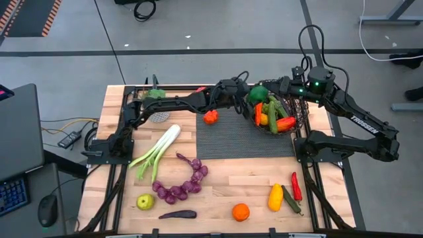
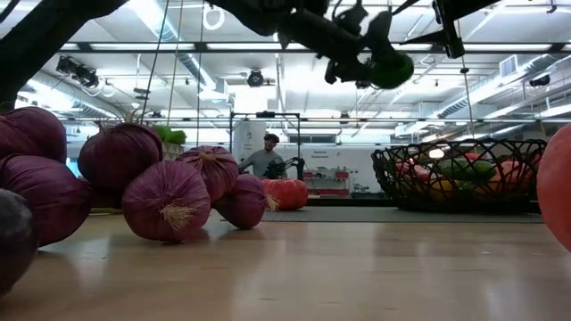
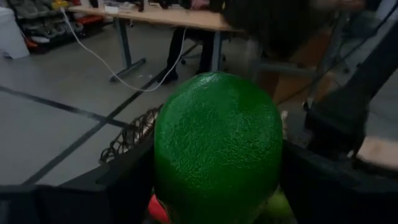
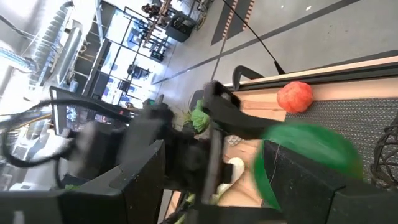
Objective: Build produce basket
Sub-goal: Put the green lime into the black basket
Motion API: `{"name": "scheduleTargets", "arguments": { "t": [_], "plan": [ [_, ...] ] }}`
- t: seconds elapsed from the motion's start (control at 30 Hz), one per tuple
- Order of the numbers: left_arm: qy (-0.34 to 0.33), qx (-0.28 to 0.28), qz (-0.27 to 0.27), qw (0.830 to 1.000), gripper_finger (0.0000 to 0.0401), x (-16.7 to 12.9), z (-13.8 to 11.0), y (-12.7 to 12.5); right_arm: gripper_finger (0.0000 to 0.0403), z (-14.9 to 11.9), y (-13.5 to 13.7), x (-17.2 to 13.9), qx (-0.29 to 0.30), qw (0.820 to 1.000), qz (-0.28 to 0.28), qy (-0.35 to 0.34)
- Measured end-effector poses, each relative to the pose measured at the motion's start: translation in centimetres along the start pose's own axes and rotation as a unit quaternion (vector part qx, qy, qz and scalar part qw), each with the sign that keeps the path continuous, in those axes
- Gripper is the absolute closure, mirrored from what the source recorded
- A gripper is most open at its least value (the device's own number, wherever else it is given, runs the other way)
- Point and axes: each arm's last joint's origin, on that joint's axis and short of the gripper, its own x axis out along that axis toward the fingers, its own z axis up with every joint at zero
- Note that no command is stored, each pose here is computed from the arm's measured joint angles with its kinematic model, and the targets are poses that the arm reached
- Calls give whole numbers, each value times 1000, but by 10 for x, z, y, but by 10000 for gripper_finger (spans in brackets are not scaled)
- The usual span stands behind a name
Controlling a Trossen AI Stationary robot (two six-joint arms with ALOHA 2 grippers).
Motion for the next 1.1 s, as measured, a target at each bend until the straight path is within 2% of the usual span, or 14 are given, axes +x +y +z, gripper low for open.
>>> {"name": "scheduleTargets", "arguments": {
  "t": [0.1, 0.33, 0.53, 0.67, 0.8, 0.9, 1.1],
  "plan": [
    [0, 20, 0, 1000, 87, 8, -10, 0, 130, 0, 1, 0, 3, 1000, 3, -2],
    [20, 24, 1, 1000, 86, 18, -27, -1, 130, 1, 1, 0, 2, 1000, 7, -5],
    [22, 25, -6, 999, 86, 20, -29, 1, 130, 1, 1, 0, 12, 1000, 7, -6],
    [41, 47, -6, 998, 86, 26, -41, 5, 130, 1, 1, 0, 19, 1000, 7, -6],
    [73, 32, 40, 996, 87, 30, -55, 7, 130, 1, 2, 0, 24, 1000, 9, -7],
    [61, 20, 78, 995, 87, 32, -55, 9, 130, 1, 2, 0, 26, 1000, 10, -7],
    [58, 19, 77, 995, 87, 32, -55, 6, 130, 1, 2, 0, 23, 1000, 10, -7]
  ]
}}
